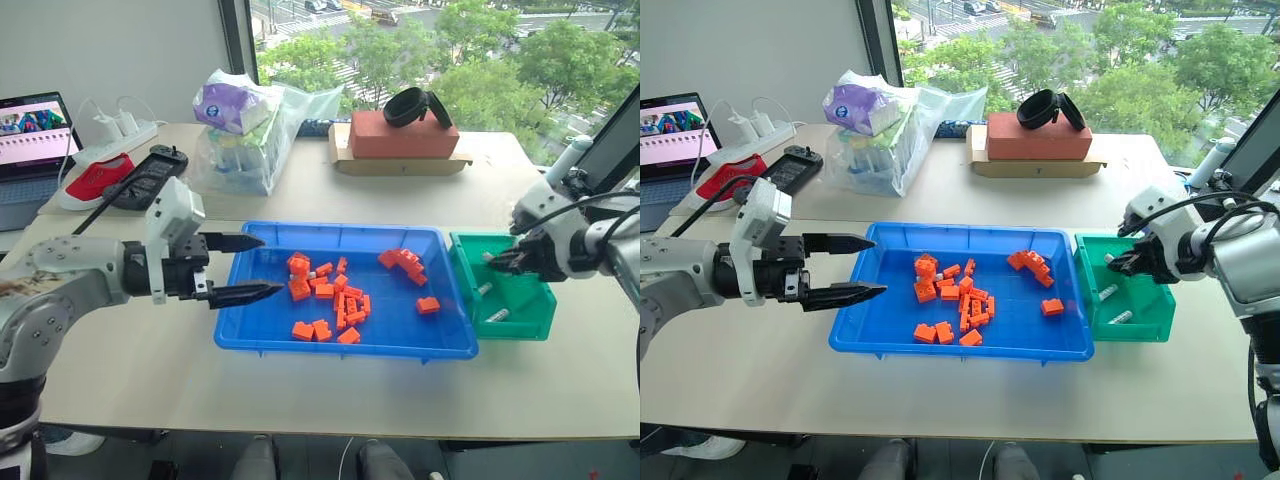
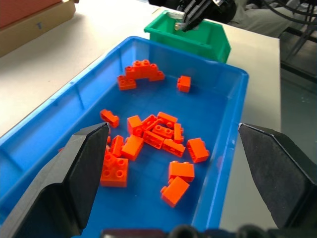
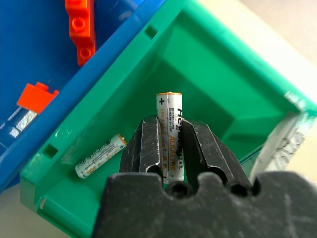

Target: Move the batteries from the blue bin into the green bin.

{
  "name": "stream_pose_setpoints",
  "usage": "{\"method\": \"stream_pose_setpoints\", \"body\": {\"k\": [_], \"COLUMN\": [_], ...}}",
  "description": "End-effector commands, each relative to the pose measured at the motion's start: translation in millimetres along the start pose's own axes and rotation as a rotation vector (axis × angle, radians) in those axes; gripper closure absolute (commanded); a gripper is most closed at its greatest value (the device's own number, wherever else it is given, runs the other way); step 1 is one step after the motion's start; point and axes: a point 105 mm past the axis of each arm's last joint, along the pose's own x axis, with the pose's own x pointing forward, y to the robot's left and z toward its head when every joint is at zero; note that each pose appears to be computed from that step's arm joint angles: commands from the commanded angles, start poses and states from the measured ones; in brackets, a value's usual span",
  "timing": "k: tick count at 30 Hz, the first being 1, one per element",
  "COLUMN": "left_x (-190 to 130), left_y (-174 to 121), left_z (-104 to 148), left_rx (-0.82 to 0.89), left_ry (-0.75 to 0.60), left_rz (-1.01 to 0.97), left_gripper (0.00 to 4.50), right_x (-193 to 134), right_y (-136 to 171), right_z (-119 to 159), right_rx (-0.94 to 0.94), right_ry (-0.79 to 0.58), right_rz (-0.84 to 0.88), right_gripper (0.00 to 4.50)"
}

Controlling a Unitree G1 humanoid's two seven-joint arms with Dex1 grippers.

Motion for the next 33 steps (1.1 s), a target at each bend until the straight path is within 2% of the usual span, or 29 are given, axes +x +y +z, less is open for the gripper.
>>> {"method": "stream_pose_setpoints", "body": {"k": [1,2,6,9,12,13,14,17,21,26,33], "left_x": [-9,-9,-14,-28,-46,-50,-59,-76,-78,-72,-64], "left_y": [5,5,6,12,19,20,25,28,22,15,13], "left_z": [9,9,5,-8,-16,-18,-21,-27,-25,-19,-14], "left_rx": [0.055,0.055,0.064,0.058,0.056,0.055,0.051,0.048,0.053,0.058,0.053], "left_ry": [-0.001,-0.001,0.015,0.076,0.11,0.113,0.13,0.155,0.146,0.109,0.063], "left_rz": [0.037,0.04,0.081,0.163,0.259,0.279,0.34,0.424,0.434,0.425,0.411], "left_gripper": [0.0,0.0,0.0,0.0,0.0,0.0,0.0,0.0,0.0,0.0,0.0], "right_x": [-5,-7,-16,-24,-34,-36,-34,-21,-2,21,51], "right_y": [-11,-11,-20,0,35,44,66,115,157,183,185], "right_z": [2,5,21,67,120,129,140,149,156,164,167], "right_rx": [-0.038,-0.038,-0.099,-0.215,-0.301,-0.318,-0.365,-0.481,-0.545,-0.598,-0.555], "right_ry": [0.007,0.0,-0.039,-0.198,-0.432,-0.474,-0.517,-0.541,-0.544,-0.522,-0.452], "right_rz": [-0.062,-0.059,-0.103,-0.026,0.12,0.155,0.242,0.426,0.556,0.583,0.507], "right_gripper": [2.96,2.74,1.3,0.29,0.29,0.29,0.29,0.29,0.29,0.29,0.29]}}
